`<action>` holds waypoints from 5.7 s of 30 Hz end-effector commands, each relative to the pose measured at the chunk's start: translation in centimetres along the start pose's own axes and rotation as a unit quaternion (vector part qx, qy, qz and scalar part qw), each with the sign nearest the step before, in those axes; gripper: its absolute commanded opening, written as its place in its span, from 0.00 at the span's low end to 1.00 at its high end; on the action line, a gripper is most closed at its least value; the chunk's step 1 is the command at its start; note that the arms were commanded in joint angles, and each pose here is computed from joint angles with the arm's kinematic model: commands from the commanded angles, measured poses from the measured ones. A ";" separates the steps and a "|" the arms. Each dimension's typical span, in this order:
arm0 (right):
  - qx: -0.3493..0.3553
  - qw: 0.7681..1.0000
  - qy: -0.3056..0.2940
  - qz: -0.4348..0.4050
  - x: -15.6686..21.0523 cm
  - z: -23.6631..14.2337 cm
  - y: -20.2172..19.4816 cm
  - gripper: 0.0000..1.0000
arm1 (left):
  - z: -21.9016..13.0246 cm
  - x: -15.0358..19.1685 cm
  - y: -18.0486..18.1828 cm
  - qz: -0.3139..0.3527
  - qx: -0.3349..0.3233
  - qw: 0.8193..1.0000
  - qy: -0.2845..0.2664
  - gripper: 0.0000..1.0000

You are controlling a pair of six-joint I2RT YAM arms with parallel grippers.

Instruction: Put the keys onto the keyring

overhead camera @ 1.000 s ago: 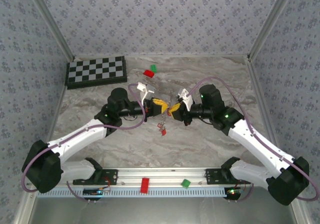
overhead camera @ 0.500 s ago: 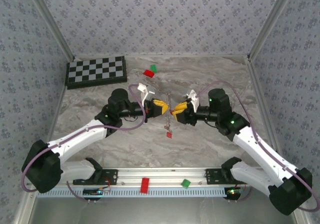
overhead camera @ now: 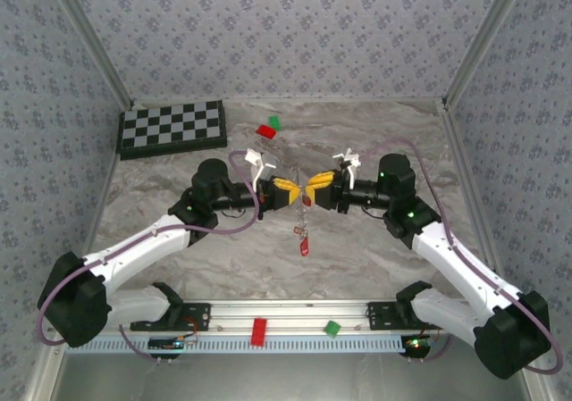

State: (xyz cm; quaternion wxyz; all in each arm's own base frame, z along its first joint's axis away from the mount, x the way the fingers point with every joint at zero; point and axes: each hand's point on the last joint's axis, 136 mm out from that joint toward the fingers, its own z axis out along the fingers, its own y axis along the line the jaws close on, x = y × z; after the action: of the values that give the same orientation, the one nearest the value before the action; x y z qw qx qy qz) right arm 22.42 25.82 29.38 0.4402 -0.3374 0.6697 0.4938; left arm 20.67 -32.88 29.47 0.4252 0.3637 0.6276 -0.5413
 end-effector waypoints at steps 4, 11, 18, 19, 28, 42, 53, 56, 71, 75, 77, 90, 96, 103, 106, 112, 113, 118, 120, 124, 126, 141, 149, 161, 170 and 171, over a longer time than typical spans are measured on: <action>-0.032 0.999 0.003 0.003 0.3 0.7 0.9 0.26 | -0.4 -2.1 -1.5 0.030 0.014 0.999 -0.032 0.00; -0.042 0.999 0.013 0.004 0.7 1.3 1.2 0.11 | -0.4 -2.0 -1.4 0.029 0.014 0.999 -0.032 0.00; -0.040 0.999 0.024 -0.001 1.0 1.1 1.4 0.00 | -0.5 -2.0 -1.4 0.029 0.012 0.999 -0.031 0.00; -0.040 0.999 0.026 -0.005 1.0 1.0 1.4 0.00 | -0.5 -1.9 -1.4 0.029 0.011 0.999 -0.030 0.00; -0.032 0.994 0.097 -0.027 1.8 -0.1 1.8 0.00 | -0.3 -0.7 -0.9 0.036 0.008 0.999 0.008 0.23; 0.010 0.972 0.234 -0.028 2.2 -0.5 0.7 0.00 | -0.9 0.0 -0.1 0.052 0.007 0.998 0.032 0.27; 0.000 0.957 0.287 -0.045 2.2 0.7 0.8 0.00 | -0.7 0.4 0.1 0.050 0.012 0.998 0.041 0.27; -0.005 0.956 0.288 -0.048 2.2 0.9 1.0 0.00 | -0.7 0.4 0.2 0.051 0.012 0.998 0.042 0.27; -0.024 0.952 0.299 -0.057 2.6 1.5 1.9 0.00 | -0.2 0.9 0.3 0.043 0.025 0.997 0.057 0.23; -0.027 0.951 0.301 -0.056 2.7 1.6 2.0 0.00 | -0.1 1.3 0.0 0.041 0.041 0.996 0.062 0.21; -0.029 0.951 0.301 -0.056 2.7 1.7 2.0 0.00 | -0.1 1.5 -0.1 0.039 0.045 0.996 0.065 0.19; -0.033 0.953 0.296 -0.056 2.8 1.5 2.3 0.00 | 0.2 1.8 -0.3 0.036 0.055 0.996 0.068 0.00; -0.015 0.966 0.254 -0.055 1.9 0.6 2.1 0.00 | -0.1 1.4 -0.3 0.050 0.042 0.996 0.057 0.00; -0.024 0.964 0.259 -0.053 2.0 0.6 2.3 0.00 | 0.2 1.7 -0.8 0.045 0.062 0.994 0.072 0.16; -0.029 0.964 0.259 -0.054 1.9 0.8 2.4 0.00 | 0.3 1.7 -1.0 0.045 0.064 0.994 0.074 0.23; -0.033 0.963 0.262 -0.055 2.0 0.9 2.6 0.00 | 0.4 1.9 -1.0 0.045 0.065 0.994 0.077 0.24; -0.034 0.963 0.262 -0.054 2.1 0.9 2.6 0.00 | 0.5 1.9 -1.0 0.045 0.065 0.994 0.077 0.24; -0.039 0.961 0.268 -0.054 2.4 1.1 2.8 0.00 | 0.6 1.7 -0.9 0.045 0.062 0.995 0.071 0.05; -0.038 0.961 0.270 -0.055 2.5 1.2 2.8 0.00 | 0.6 1.5 -0.8 0.046 0.057 0.995 0.067 0.00; -0.026 0.960 0.272 -0.061 2.5 1.1 2.5 0.03 | 0.6 1.2 -0.6 0.050 0.046 0.996 0.055 0.00; -0.027 0.961 0.269 -0.062 2.6 0.8 2.7 0.08 | 0.5 1.1 -0.4 0.054 0.037 0.997 0.047 0.00; 0.108 0.991 0.058 -0.060 -0.6 -2.7 0.4 0.41 | -0.3 -2.5 -0.5 0.067 -0.003 0.994 -0.081 0.00; 0.130 0.989 0.012 -0.072 0.2 -2.4 0.1 0.42 | -0.7 -4.3 -1.5 0.075 -0.005 0.990 -0.123 0.00; 0.098 0.992 0.021 -0.077 0.4 -0.2 0.5 0.43 | -0.4 -4.2 -2.2 0.077 0.003 0.990 -0.115 0.00; 0.098 0.991 0.027 -0.085 0.8 -0.3 0.6 0.07 | -0.6 -4.1 -2.2 0.078 -0.001 0.991 -0.113 0.00; 0.096 0.991 0.029 -0.086 1.0 -0.3 0.7 0.04 | -0.6 -4.2 -2.3 0.079 0.000 0.990 -0.114 0.00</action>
State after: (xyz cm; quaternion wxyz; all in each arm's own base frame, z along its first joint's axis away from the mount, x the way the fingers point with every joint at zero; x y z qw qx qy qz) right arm 21.66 25.77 27.41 0.4758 -0.3579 0.7098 0.3765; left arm 20.89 -33.04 31.13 0.5053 0.3452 0.5822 -0.5353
